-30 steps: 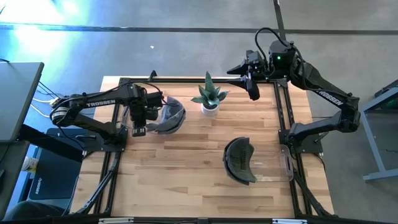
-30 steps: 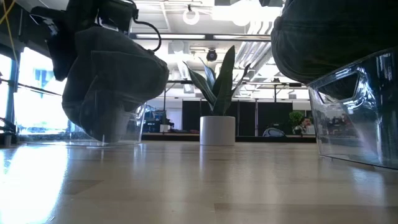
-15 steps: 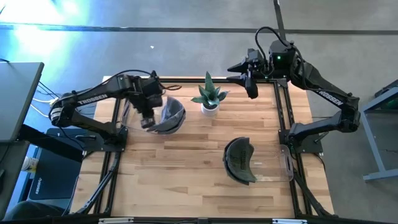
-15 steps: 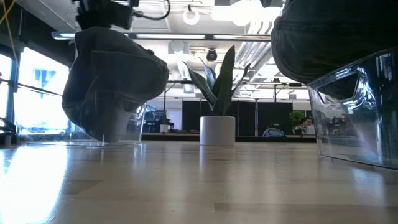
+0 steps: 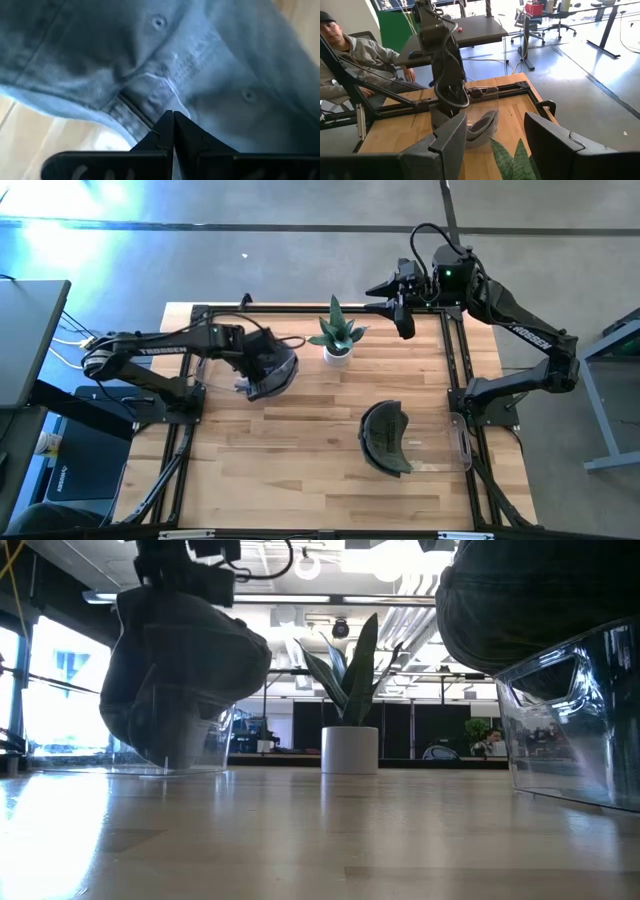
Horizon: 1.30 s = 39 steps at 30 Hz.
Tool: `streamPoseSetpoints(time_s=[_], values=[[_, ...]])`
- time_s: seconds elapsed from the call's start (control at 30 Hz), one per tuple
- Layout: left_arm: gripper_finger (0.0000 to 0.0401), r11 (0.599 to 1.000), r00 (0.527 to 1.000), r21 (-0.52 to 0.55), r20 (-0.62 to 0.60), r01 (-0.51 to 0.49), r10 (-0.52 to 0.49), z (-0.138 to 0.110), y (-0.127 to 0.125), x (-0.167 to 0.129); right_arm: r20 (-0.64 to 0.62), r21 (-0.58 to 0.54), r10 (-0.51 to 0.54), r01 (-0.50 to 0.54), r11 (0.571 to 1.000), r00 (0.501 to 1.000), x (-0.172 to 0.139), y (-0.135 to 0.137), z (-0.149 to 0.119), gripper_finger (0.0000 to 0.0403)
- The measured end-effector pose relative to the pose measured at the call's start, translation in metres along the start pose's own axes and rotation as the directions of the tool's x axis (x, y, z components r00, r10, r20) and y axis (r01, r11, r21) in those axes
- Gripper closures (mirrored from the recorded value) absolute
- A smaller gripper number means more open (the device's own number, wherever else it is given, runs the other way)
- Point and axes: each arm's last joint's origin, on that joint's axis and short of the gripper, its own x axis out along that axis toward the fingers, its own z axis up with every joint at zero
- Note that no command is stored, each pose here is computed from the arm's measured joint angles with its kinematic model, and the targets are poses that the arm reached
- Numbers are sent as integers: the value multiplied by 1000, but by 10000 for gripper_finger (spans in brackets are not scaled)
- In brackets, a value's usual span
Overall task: Pick & Place hat
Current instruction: Put the gray cap into the left transparent bin
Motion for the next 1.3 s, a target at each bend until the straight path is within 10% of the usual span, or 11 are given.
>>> streamPoseSetpoints(time_s=[0.53, 0.83, 1.0, 1.3], values=[[401, 977, 976, -64, 67, -205, 209, 5, 7, -44, 0, -15, 0, 0, 1000, 1000, 0, 0, 0, 208], [382, 791, 947, -524, -119, -316, 299, -18, 78, -49, 0, -37, 0, 0, 999, 1000, 0, 0, 0, 208], [380, 683, 928, -630, -210, -370, 309, -37, 102, -35, -4, -45, 0, -1, 999, 1000, 0, 0, 0, 208], [380, 600, 877, -640, -355, -480, 323, -70, 110, 8, -16, -39, 0, -1, 999, 1000, 0, 0, -2, 208]])
